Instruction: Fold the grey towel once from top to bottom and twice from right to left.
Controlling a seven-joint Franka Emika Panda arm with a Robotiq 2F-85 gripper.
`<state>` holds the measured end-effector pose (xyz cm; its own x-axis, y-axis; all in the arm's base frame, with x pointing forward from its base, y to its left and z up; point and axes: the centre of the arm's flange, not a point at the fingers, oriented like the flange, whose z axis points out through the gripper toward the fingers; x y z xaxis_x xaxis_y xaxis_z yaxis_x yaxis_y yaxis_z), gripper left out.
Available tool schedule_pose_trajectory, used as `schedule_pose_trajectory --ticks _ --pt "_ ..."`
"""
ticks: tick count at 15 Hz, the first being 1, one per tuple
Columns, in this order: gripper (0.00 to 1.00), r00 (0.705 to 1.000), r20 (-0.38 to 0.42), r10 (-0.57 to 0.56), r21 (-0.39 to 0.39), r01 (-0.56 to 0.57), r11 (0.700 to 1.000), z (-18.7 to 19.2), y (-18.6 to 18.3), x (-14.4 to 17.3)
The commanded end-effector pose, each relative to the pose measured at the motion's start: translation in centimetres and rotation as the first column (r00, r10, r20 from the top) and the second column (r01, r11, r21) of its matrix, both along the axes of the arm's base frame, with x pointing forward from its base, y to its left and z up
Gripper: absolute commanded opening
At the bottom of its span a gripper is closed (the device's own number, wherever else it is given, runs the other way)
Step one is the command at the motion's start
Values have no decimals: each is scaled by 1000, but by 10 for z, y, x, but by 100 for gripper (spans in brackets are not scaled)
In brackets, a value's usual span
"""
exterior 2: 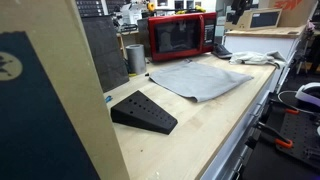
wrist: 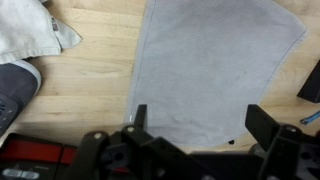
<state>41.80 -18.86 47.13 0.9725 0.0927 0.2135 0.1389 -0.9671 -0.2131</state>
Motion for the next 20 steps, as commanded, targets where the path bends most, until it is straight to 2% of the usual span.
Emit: schedule_pose_trajectory --ticks 1,17,20 --pt "100 1000 0 0 0 0 1000 0 0 0" --pt "100 1000 0 0 0 0 1000 0 0 0" --pt "100 1000 3 -13 3 13 1000 -7 10 21"
